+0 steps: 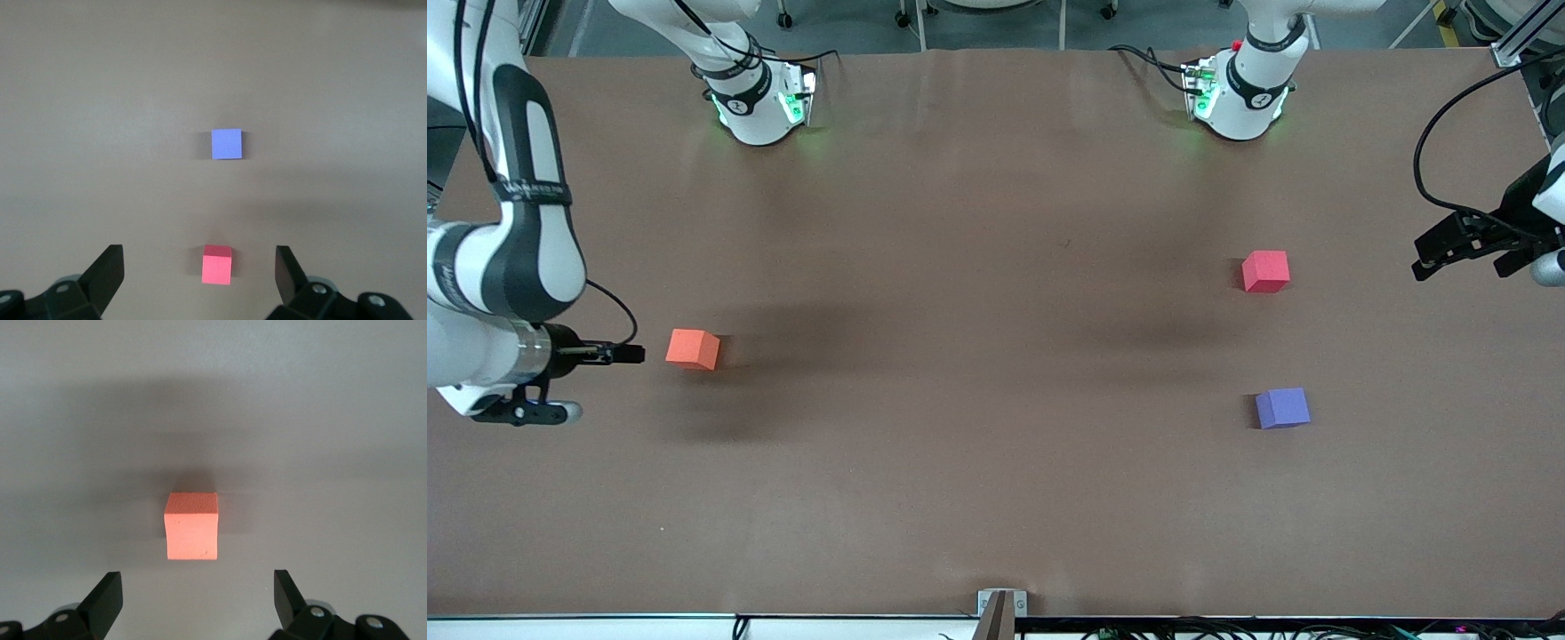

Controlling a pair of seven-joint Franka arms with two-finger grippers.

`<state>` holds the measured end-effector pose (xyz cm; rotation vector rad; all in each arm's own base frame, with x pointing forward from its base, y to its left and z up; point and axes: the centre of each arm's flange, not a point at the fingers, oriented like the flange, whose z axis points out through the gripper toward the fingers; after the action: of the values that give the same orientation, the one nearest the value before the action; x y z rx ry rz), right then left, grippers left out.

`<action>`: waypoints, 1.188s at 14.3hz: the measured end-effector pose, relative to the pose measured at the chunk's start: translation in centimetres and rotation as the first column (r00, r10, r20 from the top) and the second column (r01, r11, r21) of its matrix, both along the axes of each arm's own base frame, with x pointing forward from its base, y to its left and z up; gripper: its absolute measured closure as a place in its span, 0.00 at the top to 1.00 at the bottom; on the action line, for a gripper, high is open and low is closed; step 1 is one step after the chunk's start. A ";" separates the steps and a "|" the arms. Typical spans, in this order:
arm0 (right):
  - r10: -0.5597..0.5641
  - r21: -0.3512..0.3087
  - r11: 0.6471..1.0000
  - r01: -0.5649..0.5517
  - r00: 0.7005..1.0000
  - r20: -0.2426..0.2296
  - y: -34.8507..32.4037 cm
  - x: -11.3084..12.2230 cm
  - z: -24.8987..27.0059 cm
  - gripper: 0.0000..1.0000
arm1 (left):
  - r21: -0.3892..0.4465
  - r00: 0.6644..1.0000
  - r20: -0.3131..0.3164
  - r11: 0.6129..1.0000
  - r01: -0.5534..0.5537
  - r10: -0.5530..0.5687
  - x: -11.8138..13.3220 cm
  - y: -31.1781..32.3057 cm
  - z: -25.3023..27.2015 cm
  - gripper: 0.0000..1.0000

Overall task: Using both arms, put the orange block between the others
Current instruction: 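Reach the open right gripper down to the orange cube, then close the right gripper on the orange cube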

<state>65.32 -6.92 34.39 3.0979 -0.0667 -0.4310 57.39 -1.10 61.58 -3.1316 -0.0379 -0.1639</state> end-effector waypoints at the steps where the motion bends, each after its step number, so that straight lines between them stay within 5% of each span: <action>1: 0.000 0.002 1.000 0.000 1.000 -0.019 0.0 0.0 -1.7 1.00 | 0.000 1.000 0.004 1.000 0.000 0.000 0.0 0.0 0.0 1.00; 6: 0.000 0.015 1.000 0.001 0.998 -0.065 0.2 -1.2 -7.4 1.00 | 0.000 1.000 0.012 1.000 0.000 0.000 0.2 0.0 0.1 1.00; 17: 0.024 0.040 0.999 -0.021 0.996 -0.084 0.6 -2.6 -12.5 1.00 | 0.000 1.000 0.017 1.000 0.002 -0.002 0.2 -0.1 0.1 1.00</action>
<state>62.68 -6.28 21.92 3.1101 -0.0227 -0.5689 57.59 -1.19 61.69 -3.1307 -0.0356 -0.1904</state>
